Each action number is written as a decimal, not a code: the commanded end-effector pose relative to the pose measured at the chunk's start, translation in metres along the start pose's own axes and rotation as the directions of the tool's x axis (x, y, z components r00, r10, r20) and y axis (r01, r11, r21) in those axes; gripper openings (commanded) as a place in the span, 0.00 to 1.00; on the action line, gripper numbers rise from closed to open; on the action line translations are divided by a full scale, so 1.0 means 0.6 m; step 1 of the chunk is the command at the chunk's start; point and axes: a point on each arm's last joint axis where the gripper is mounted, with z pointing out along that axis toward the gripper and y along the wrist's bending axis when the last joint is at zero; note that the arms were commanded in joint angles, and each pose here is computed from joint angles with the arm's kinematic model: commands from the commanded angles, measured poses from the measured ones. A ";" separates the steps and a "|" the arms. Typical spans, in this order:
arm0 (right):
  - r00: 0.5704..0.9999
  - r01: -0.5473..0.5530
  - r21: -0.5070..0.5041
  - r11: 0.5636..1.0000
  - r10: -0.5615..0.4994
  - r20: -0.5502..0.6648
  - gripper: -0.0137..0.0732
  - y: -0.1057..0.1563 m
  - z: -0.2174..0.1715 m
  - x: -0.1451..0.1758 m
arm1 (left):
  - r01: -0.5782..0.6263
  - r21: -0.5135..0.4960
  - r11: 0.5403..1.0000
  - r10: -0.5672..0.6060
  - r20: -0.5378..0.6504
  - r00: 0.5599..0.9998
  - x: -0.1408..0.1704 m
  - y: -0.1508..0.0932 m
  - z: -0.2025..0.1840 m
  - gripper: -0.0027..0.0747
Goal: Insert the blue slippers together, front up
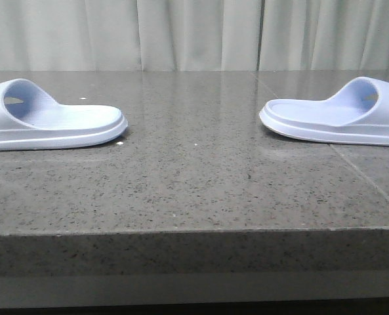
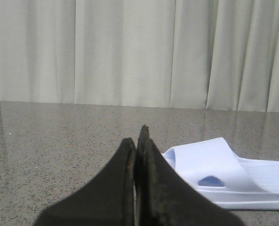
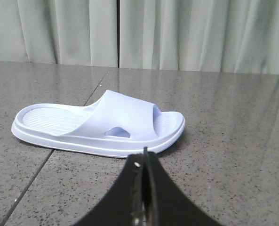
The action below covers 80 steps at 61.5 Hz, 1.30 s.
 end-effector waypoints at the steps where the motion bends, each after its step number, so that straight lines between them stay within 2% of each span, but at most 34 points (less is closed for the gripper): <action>1: 0.994 0.003 0.009 1.000 -0.004 0.109 0.08 -0.001 -0.003 -0.017 | 0.010 0.003 1.000 -0.010 0.084 0.996 -0.009 0.000 -0.003 0.01; 49: 0.994 0.003 0.010 1.000 -0.004 0.113 0.08 -0.001 -0.003 -0.018 | 0.010 0.003 1.000 -0.010 0.084 0.996 -0.009 0.000 -0.003 0.01; 59: 0.993 0.003 0.010 1.000 -0.004 0.116 0.08 -0.001 -0.003 -0.019 | 0.010 0.000 1.000 -0.010 0.142 0.990 -0.018 0.001 -0.004 0.01; 70: 0.989 0.003 0.007 1.000 -0.004 0.145 0.08 0.000 -0.008 -0.048 | 0.044 0.004 0.999 -0.044 0.215 0.976 -0.059 0.000 -0.008 0.01; 80: 0.981 0.005 -0.002 1.000 -0.005 0.194 0.08 0.002 -0.025 -0.115 | 0.052 0.027 0.998 -0.057 0.227 0.972 -0.143 -0.005 -0.020 0.01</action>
